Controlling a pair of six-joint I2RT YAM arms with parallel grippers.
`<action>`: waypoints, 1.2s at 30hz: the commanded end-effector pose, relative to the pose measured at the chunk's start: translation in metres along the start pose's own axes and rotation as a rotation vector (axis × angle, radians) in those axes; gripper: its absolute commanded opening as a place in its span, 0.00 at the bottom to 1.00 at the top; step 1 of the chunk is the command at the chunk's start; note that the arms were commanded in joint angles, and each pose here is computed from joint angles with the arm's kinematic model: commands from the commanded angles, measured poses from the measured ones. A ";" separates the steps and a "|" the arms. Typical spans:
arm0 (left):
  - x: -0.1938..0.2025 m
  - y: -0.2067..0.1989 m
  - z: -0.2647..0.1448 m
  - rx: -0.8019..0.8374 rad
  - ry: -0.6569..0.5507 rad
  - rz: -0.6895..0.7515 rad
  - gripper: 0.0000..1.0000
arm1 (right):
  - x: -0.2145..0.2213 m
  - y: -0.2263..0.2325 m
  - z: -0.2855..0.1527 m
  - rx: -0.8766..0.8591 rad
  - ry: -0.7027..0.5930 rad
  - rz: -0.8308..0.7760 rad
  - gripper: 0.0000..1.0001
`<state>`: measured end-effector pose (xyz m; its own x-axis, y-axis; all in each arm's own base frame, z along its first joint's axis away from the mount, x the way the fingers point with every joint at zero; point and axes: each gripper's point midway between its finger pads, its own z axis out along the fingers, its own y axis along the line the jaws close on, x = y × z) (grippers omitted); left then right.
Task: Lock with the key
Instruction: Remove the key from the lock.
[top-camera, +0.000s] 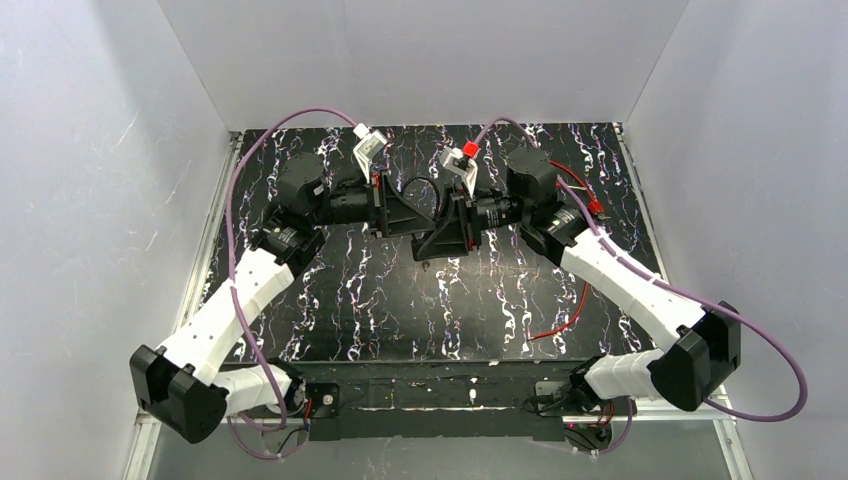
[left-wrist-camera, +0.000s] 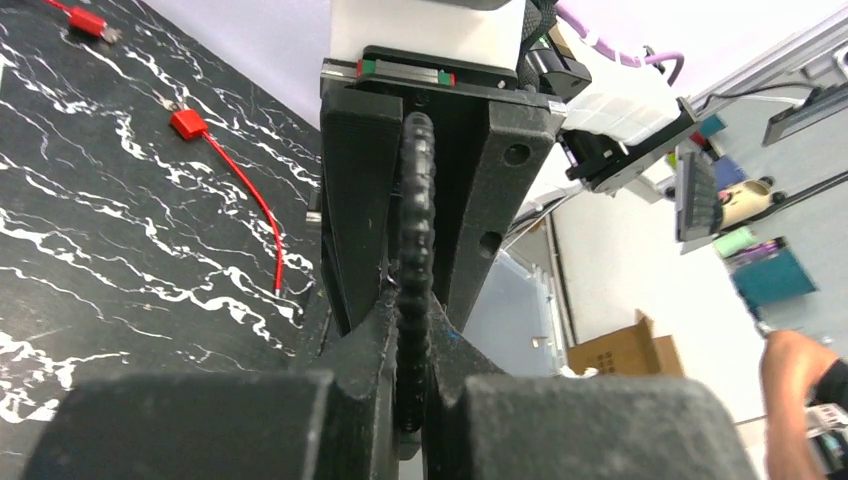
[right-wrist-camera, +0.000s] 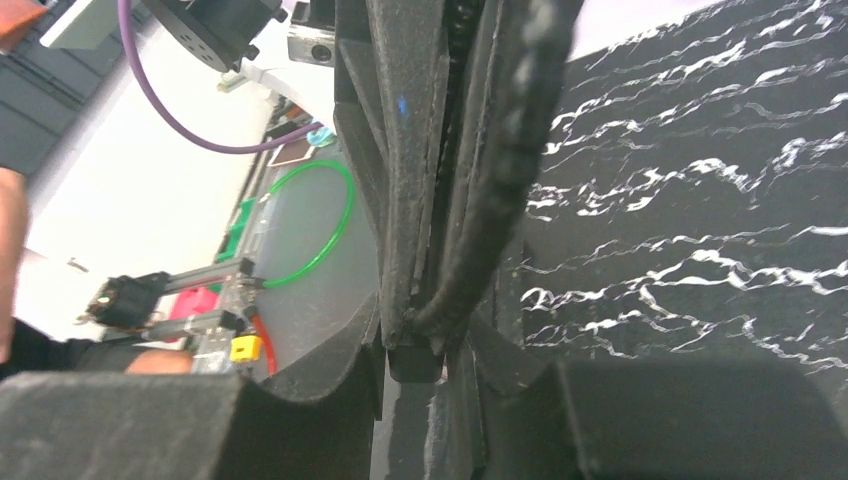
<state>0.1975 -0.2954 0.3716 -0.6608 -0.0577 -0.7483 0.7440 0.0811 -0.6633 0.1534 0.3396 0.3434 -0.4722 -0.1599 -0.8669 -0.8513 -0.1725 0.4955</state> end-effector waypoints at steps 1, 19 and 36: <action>-0.008 0.012 -0.002 0.003 0.015 -0.075 0.00 | -0.023 -0.007 -0.011 -0.049 -0.006 0.052 0.40; -0.053 0.034 -0.008 -0.015 -0.138 -0.126 0.00 | -0.034 -0.054 -0.038 0.000 -0.231 0.036 0.92; -0.054 0.046 0.000 0.018 -0.073 -0.147 0.00 | -0.042 -0.038 -0.017 -0.014 -0.281 0.086 0.81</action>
<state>0.2711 -0.2878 0.3513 -0.8068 -0.1305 -0.5763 0.5691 0.0905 -0.8172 0.2065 0.3316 0.3484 -0.6142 0.0503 -0.7875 -0.7821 -0.1716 0.5990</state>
